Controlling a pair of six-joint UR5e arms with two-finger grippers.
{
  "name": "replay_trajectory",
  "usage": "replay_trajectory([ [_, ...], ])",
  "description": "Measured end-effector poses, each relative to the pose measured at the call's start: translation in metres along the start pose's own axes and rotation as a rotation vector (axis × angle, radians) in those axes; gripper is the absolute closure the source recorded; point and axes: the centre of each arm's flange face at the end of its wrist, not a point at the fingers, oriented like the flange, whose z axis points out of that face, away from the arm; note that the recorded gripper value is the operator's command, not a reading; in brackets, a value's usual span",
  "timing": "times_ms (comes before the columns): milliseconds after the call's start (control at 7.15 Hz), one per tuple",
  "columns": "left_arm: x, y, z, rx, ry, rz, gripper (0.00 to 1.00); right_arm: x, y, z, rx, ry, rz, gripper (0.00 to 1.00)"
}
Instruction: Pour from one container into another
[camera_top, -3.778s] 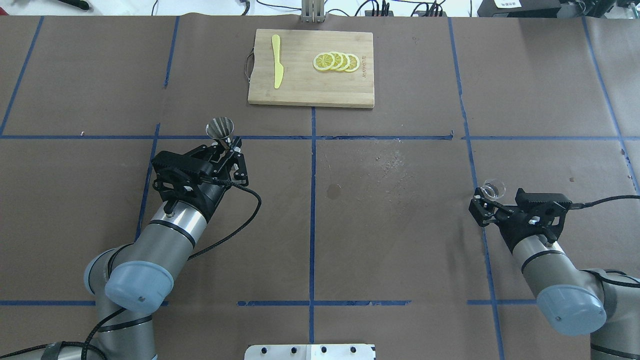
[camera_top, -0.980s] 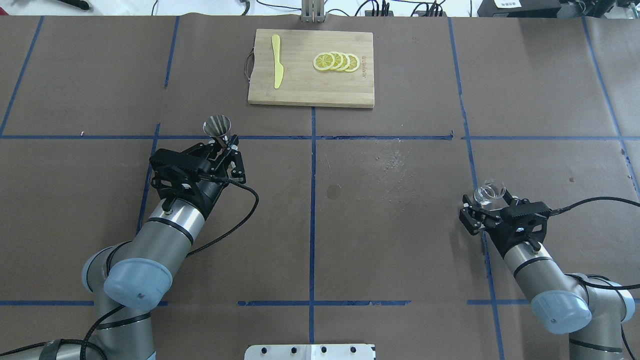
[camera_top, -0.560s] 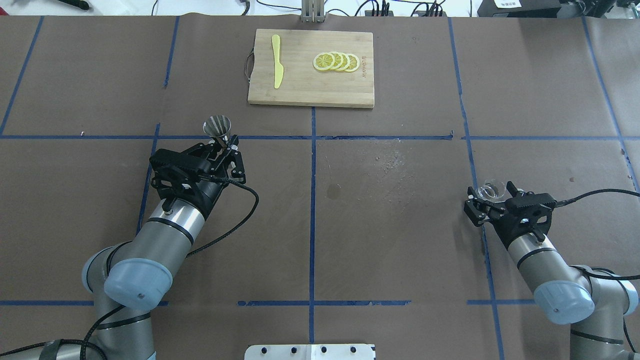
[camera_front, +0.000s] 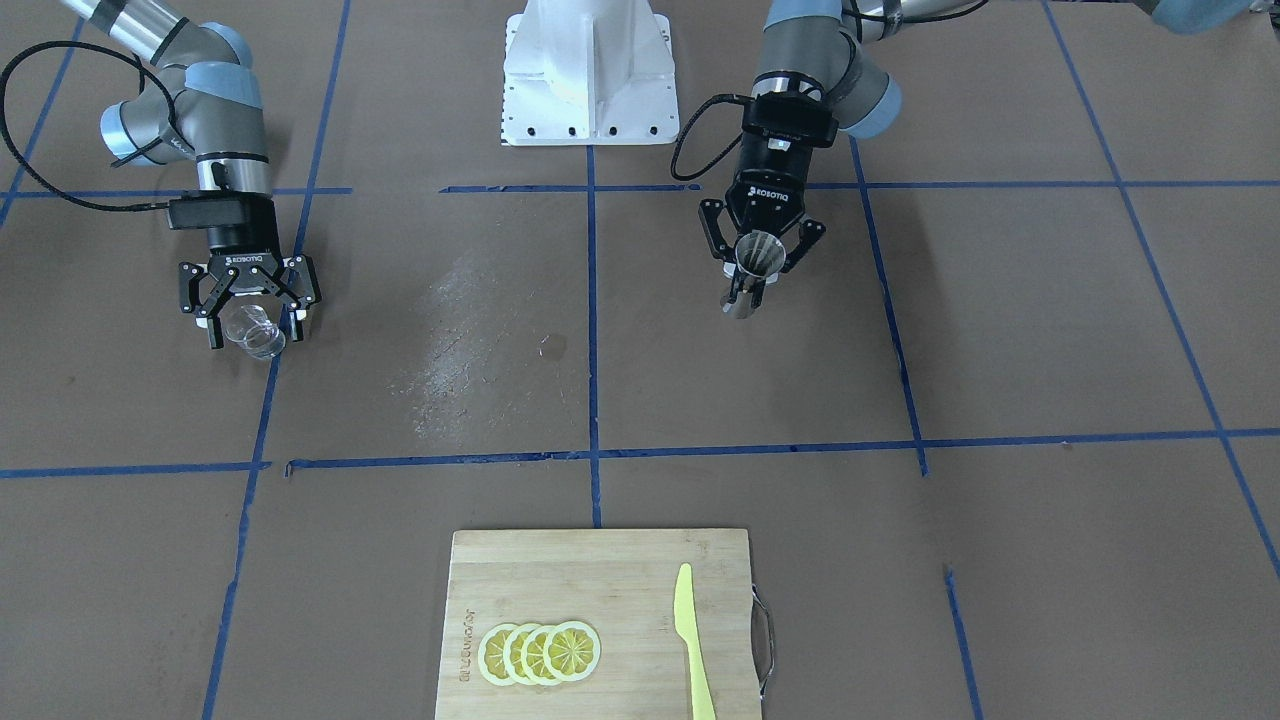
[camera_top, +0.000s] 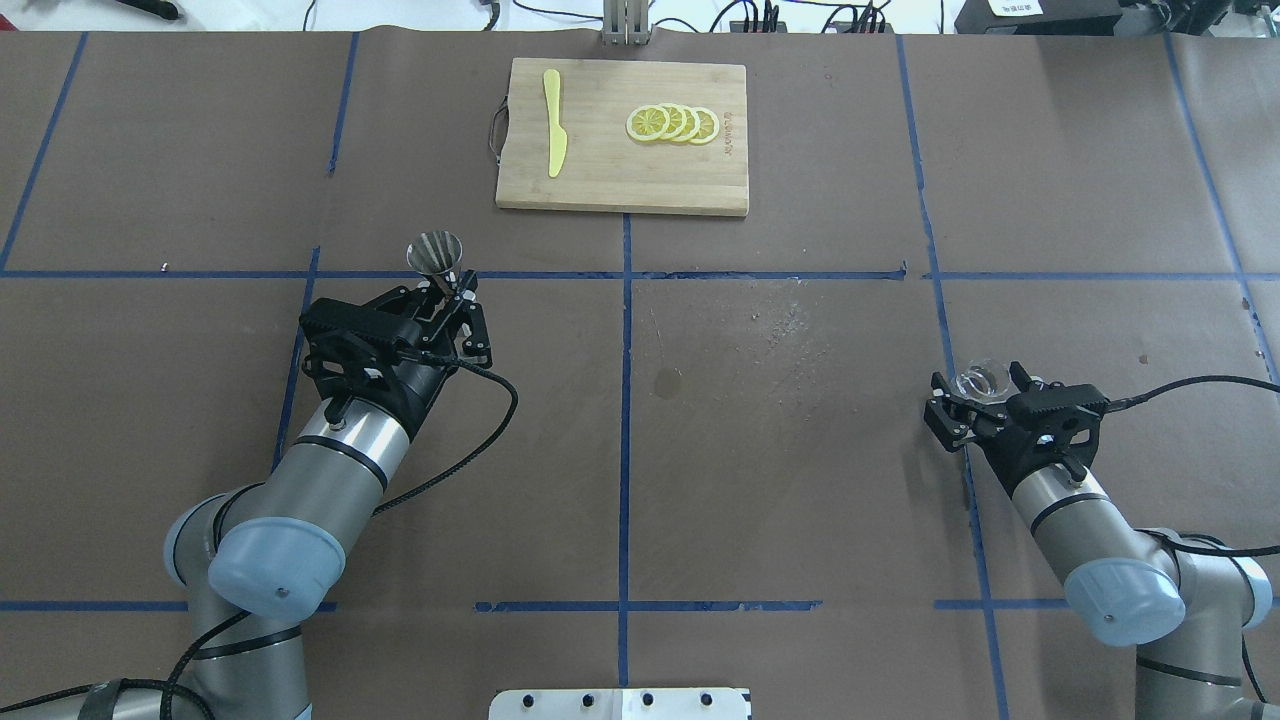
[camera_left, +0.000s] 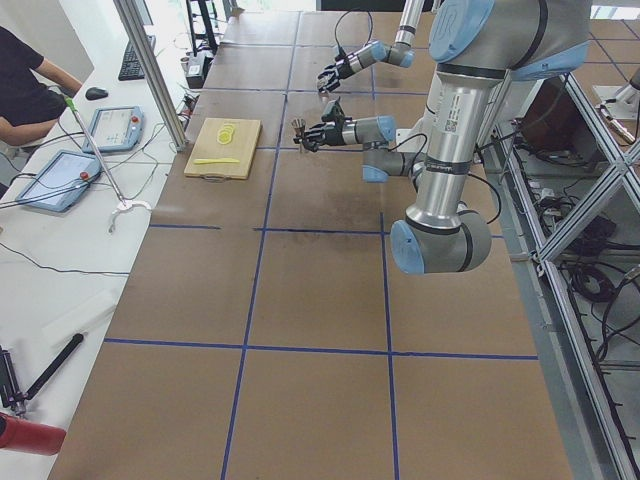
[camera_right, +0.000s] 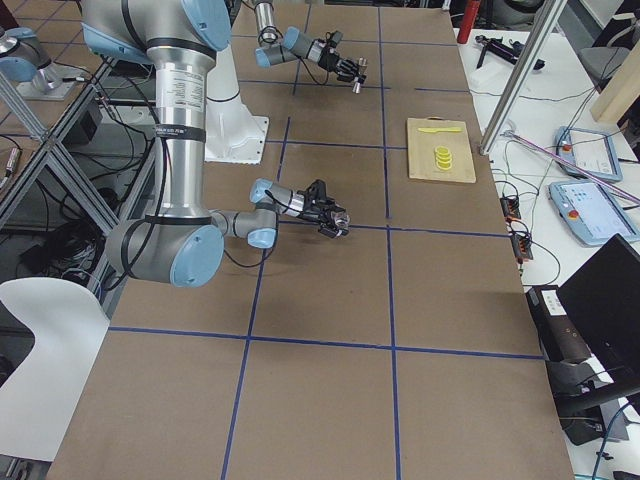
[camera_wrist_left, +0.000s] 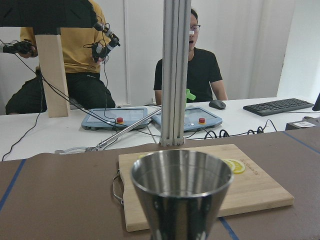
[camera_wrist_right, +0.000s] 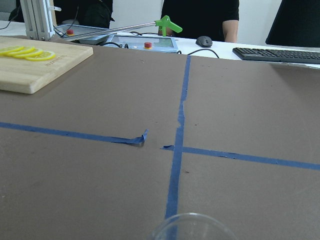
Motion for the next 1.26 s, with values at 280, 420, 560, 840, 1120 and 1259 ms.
replay_trajectory([
  [280, 0.0002, -0.0002, 0.0, 0.0, 0.0, -0.001, 1.0, -0.0022, -0.0008, 0.0001, -0.002, -0.004, 0.004, 0.19],
  [420, -0.0002, 0.0001, 0.0, 0.0, 0.0, 0.0, 1.0, -0.0031, -0.0017, 0.0, -0.003, -0.006, 0.007, 0.23],
  [560, -0.0014, 0.0009, -0.0001, -0.001, -0.002, 0.01, 1.0, -0.0035, -0.0024, 0.0, -0.004, -0.008, 0.008, 0.23],
  [840, -0.0021, 0.0003, 0.0, 0.001, -0.003, 0.041, 1.0, -0.0036, -0.0028, 0.0, -0.007, -0.009, 0.008, 0.22],
  [1120, -0.0006, -0.001, 0.0, 0.002, -0.001, 0.047, 1.0, -0.003, -0.0032, 0.0002, -0.007, -0.009, 0.009, 0.22],
  [1259, -0.0001, -0.001, -0.0002, 0.002, 0.0, 0.047, 1.0, -0.0026, -0.0032, 0.0003, -0.007, -0.008, 0.008, 0.22],
])
